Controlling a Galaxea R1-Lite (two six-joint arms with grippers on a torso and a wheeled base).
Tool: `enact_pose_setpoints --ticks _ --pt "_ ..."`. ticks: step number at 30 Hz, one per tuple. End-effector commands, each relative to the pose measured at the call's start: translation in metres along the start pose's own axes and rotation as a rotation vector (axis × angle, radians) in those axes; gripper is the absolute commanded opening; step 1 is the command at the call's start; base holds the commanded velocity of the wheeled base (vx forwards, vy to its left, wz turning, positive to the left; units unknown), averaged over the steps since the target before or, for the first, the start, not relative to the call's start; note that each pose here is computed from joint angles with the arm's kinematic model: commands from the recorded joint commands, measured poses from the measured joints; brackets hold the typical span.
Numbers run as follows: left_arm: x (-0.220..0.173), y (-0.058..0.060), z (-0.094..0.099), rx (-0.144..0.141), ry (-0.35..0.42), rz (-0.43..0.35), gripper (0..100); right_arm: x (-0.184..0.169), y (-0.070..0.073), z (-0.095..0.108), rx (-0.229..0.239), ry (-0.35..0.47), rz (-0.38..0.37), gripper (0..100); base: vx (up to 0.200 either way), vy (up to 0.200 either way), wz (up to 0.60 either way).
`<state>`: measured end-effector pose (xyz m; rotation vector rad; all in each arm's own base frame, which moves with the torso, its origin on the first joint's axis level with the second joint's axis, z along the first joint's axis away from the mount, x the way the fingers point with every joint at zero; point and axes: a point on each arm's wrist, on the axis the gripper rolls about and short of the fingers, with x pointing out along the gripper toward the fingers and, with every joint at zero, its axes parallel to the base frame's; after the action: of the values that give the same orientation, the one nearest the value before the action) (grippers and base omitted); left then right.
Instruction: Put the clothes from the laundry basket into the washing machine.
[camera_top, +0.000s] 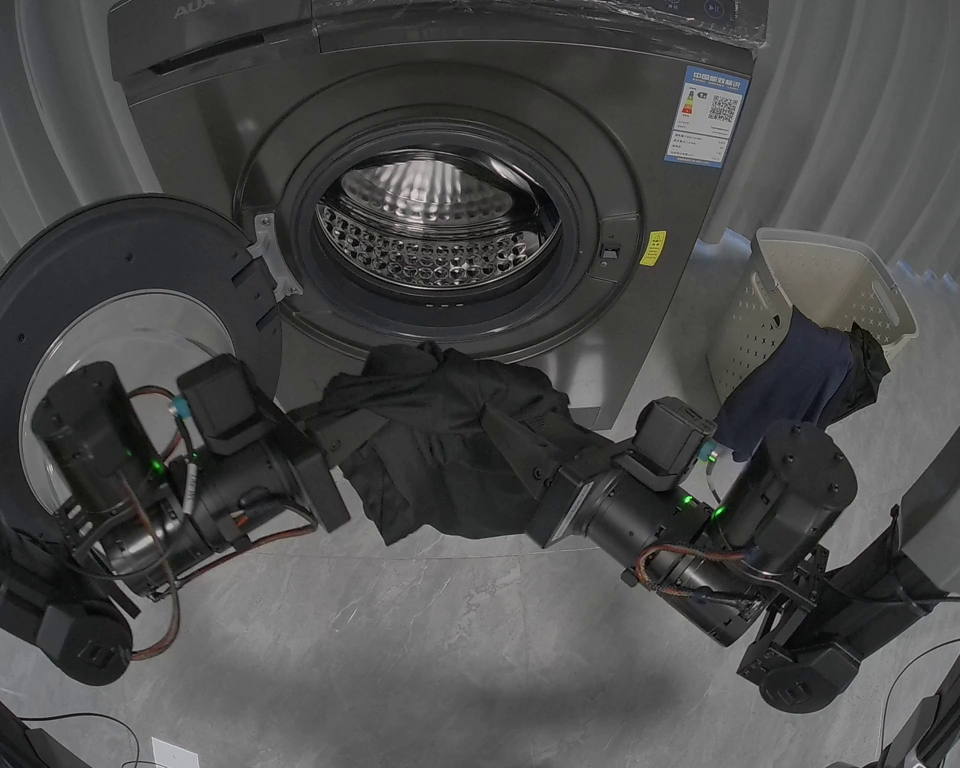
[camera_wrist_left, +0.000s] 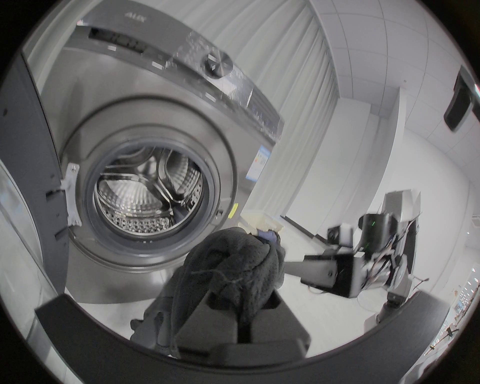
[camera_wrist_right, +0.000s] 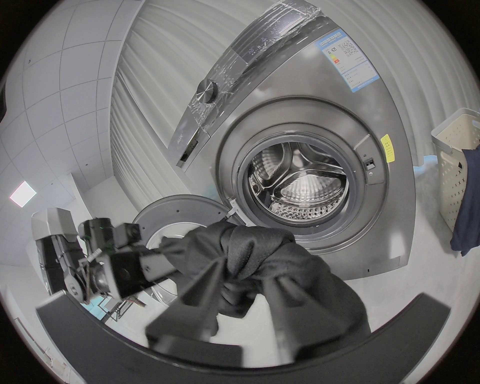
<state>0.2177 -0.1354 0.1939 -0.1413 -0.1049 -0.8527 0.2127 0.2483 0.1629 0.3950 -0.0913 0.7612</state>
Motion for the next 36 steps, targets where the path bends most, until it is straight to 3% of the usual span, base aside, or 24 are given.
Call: enact_pose_setpoints --ticks 1,4,12,20,21,36 --pt "-0.02 -0.012 0.038 0.005 -0.133 -0.021 0 -0.006 -0.016 -0.008 -0.023 0.037 -0.053 100 0.0 0.0 0.0" --pt "-0.023 -0.014 0.048 -0.021 -0.172 -0.032 0 -0.018 -0.023 -0.018 -0.04 0.089 -0.075 100 0.0 0.0 0.0" --pt "-0.025 -0.018 0.054 -0.051 -0.193 -0.046 0 -0.035 -0.034 -0.042 -0.092 0.207 -0.11 100 0.0 0.0 0.0" --pt "-0.025 -0.022 0.053 -0.06 -0.187 -0.064 0 -0.025 -0.032 -0.04 -0.093 0.174 -0.097 100 0.0 0.0 0.0" --pt "-0.027 -0.024 0.047 -0.067 -0.165 -0.065 0 -0.015 -0.03 -0.037 -0.089 0.138 -0.086 100 0.0 0.0 0.0" --pt "-0.031 -0.029 0.031 -0.09 -0.107 -0.06 0 -0.003 -0.025 -0.023 -0.081 0.055 -0.065 100 0.0 0.0 0.0"
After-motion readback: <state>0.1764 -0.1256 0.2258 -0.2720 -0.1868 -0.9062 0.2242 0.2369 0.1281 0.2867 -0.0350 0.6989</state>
